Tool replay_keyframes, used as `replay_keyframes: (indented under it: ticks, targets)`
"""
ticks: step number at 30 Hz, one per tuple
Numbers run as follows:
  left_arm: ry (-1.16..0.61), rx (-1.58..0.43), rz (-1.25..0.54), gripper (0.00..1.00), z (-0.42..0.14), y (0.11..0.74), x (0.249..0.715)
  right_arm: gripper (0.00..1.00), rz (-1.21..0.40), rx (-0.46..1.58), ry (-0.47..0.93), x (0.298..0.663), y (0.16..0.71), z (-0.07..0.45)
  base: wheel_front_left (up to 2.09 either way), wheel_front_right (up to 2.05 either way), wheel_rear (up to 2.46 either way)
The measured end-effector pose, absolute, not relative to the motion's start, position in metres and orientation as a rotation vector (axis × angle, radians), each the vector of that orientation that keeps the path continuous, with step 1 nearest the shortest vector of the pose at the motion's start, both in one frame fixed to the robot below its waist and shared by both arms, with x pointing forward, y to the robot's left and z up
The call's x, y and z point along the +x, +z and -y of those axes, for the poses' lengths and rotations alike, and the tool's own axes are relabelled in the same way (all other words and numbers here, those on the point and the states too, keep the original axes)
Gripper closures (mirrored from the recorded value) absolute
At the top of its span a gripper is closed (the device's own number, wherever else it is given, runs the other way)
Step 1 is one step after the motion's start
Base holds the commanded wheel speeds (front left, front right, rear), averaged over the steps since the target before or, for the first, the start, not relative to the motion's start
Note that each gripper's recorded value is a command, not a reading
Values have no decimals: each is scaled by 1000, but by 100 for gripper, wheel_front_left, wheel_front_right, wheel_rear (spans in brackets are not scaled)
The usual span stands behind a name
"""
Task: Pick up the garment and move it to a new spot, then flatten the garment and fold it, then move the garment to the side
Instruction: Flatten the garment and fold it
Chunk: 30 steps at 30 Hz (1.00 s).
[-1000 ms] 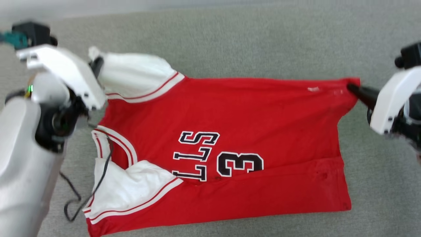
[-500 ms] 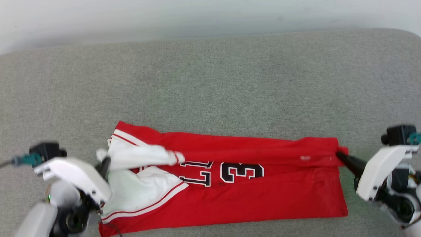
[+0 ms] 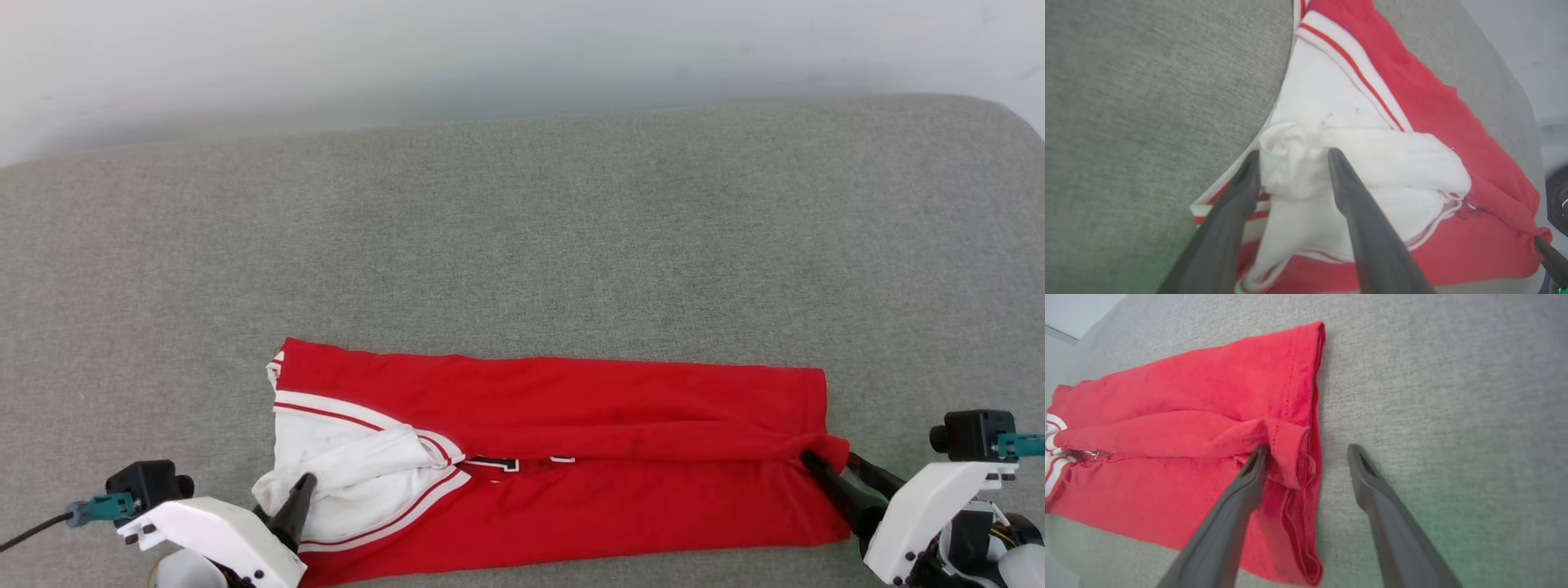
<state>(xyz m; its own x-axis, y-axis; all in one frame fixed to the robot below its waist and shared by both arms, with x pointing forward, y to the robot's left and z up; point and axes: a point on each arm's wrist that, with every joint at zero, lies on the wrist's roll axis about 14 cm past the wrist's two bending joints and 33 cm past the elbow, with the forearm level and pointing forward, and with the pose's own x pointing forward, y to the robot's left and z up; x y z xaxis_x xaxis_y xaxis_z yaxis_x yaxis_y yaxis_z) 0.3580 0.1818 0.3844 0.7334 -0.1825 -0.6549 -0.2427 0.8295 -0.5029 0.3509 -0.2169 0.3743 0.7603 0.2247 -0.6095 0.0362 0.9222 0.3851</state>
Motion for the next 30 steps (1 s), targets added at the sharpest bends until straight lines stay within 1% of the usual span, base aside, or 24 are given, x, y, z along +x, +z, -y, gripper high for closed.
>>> replay_keyframes:
  ticks: [5,9,10,14,18,22,26,30]
  targets:
    - [65,-527,-559,0,-193,411,374,0,-626,355,120,354,394,222,0,0,0]
    - [24,-462,-412,0,-184,441,386,0,-570,326,117,358,418,235,0,0,0]
    - [16,-418,-373,0,-184,449,389,0,-559,316,109,359,424,240,0,0,0]
    - [-28,-371,-195,0,-175,489,404,0,-551,292,70,360,442,262,0,0,0]
    - [-48,-348,-33,0,-170,523,410,0,-612,266,40,357,446,277,0,0,0]
    - [-60,-305,66,0,-168,541,408,0,-684,263,43,358,439,272,0,0,0]
    - [-66,-239,134,0,-167,553,406,0,-757,303,88,362,426,248,0,0,0]
    - [-54,-235,151,0,-169,553,405,0,-850,332,136,364,405,223,0,0,0]
